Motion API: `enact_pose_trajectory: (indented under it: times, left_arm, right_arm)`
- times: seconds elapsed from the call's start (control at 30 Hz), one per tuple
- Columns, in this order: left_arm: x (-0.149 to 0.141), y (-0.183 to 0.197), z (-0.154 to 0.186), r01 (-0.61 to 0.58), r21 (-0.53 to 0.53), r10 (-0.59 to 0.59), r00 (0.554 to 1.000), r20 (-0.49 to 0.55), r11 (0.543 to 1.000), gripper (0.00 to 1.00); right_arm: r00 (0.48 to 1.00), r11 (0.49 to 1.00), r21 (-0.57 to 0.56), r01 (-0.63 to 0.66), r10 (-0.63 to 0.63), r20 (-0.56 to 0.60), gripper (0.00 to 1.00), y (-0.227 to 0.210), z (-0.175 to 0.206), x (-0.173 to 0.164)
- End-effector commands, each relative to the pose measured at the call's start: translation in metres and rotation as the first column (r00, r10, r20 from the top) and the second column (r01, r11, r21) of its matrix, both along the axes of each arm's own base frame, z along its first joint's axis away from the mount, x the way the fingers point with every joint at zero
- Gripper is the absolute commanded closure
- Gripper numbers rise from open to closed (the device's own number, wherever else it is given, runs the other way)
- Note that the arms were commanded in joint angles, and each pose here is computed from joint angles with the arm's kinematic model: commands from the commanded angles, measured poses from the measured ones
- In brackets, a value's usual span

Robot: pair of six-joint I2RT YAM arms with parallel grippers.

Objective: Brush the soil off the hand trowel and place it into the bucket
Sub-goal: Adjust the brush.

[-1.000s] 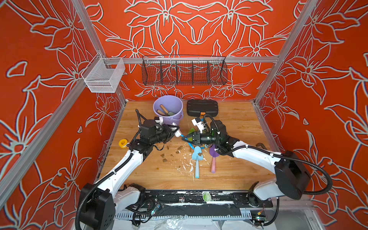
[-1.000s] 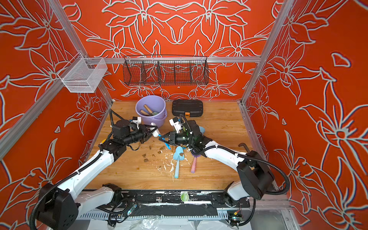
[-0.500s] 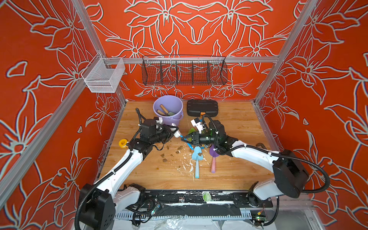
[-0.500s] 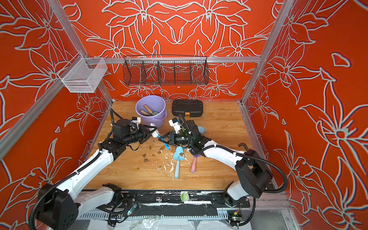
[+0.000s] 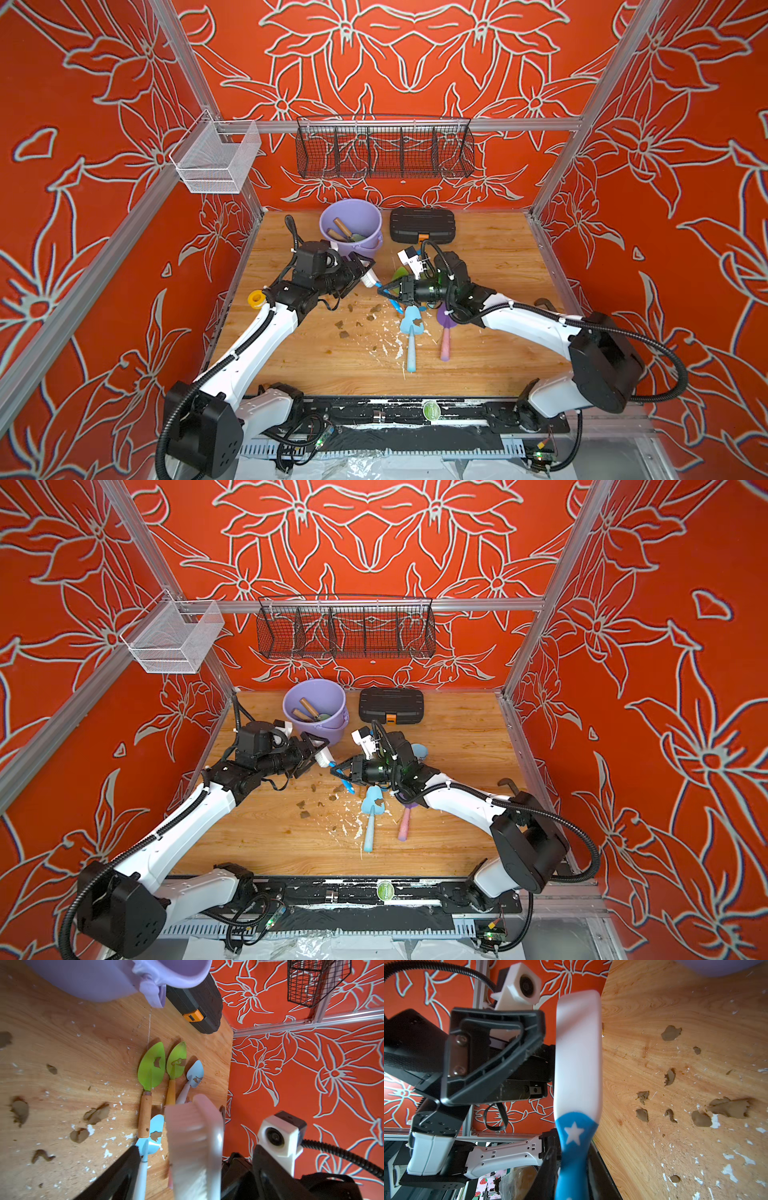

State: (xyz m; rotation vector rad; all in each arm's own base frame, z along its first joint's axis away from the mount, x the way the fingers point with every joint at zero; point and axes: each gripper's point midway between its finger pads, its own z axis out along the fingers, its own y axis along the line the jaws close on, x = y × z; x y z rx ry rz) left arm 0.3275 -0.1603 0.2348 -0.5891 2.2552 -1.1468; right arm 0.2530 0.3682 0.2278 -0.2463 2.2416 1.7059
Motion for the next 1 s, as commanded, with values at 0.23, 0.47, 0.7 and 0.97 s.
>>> enact_pose_trajectory:
  times: [0.23,0.47,0.7,0.97]
  left_arm:
    - [-0.044,0.036,-0.020,0.100,0.363,-0.080,0.994,-0.068,0.926,0.22]
    - [-0.084,-0.004,-0.076,0.271,0.400,-0.210,0.959,-0.191,0.876,0.26]
    - [-0.108,-0.056,-0.103,0.442,0.381,-0.377,0.896,-0.236,0.812,0.29]
    - [-0.106,-0.093,-0.118,0.511,0.462,-0.442,0.859,-0.257,0.725,0.35]
  right_arm:
    - [0.984,0.856,-0.487,0.173,-0.165,0.059,1.00,-0.081,-0.061,-0.005]
    - [0.958,0.729,-0.621,0.286,-0.227,0.174,1.00,-0.142,-0.064,-0.024]
    - [0.943,0.687,-0.647,0.331,-0.266,0.200,1.00,-0.164,-0.066,-0.033]
    - [0.938,0.667,-0.664,0.338,-0.292,0.184,1.00,-0.169,-0.078,-0.032]
